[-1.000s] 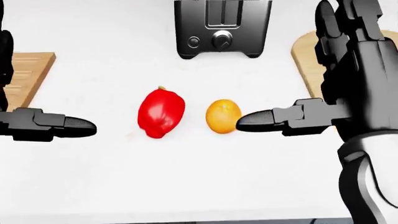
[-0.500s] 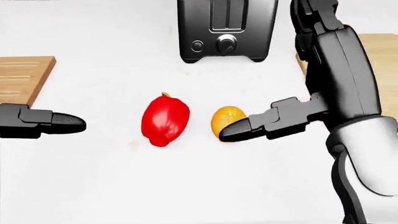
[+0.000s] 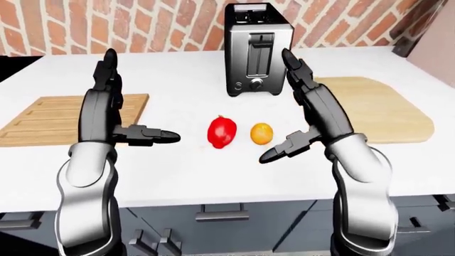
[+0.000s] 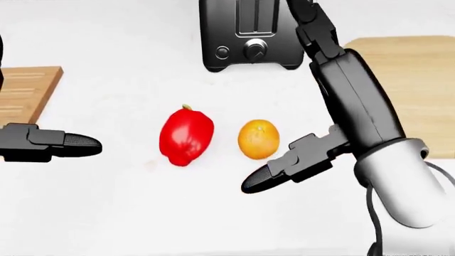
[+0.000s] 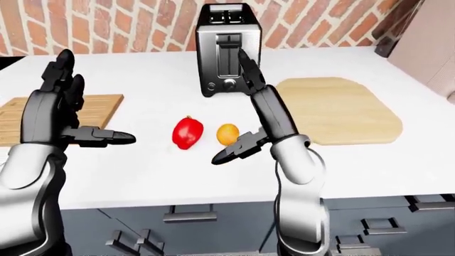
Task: Place the tangerine and the bell pepper on separate cutting boards.
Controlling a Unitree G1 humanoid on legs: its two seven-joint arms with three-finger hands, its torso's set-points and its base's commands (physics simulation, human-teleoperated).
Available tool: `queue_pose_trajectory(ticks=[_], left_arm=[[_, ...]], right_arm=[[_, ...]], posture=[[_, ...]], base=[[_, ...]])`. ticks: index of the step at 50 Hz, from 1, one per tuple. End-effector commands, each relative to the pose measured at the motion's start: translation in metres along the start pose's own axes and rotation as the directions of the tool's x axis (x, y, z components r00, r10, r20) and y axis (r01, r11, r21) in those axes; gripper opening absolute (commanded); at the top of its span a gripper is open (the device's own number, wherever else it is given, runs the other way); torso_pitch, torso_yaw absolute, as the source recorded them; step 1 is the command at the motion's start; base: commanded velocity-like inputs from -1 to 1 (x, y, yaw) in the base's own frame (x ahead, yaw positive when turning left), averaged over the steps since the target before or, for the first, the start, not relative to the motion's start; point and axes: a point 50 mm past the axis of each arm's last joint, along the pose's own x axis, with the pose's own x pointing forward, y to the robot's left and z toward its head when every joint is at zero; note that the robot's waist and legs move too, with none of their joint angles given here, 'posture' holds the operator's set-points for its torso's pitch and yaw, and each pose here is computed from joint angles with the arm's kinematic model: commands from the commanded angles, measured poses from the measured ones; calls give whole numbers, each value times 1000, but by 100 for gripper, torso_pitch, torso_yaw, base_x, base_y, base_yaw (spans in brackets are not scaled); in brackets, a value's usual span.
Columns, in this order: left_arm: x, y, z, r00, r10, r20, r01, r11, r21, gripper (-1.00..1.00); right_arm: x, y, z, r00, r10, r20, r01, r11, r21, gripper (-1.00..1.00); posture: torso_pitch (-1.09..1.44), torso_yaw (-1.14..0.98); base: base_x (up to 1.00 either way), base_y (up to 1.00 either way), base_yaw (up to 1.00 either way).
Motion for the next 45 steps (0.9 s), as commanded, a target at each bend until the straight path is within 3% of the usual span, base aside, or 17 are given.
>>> queue_pose_trajectory(ticks=[1,34,45], left_arm=[[0,4,16,996,23,84,-24,1000,12,100],[-2,7,15,996,27,81,-29,999,19,100],[-2,6,13,997,29,78,-30,999,19,100]], right_arm=[[-1,-3,12,997,-22,69,24,999,-36,100],[14,15,-9,999,48,8,-48,998,-51,100],[15,16,-15,999,48,-7,-48,998,-42,78]], posture=[[0,0],[0,0],[0,0]], base=[[0,0,0],[0,0,0],[0,0,0]])
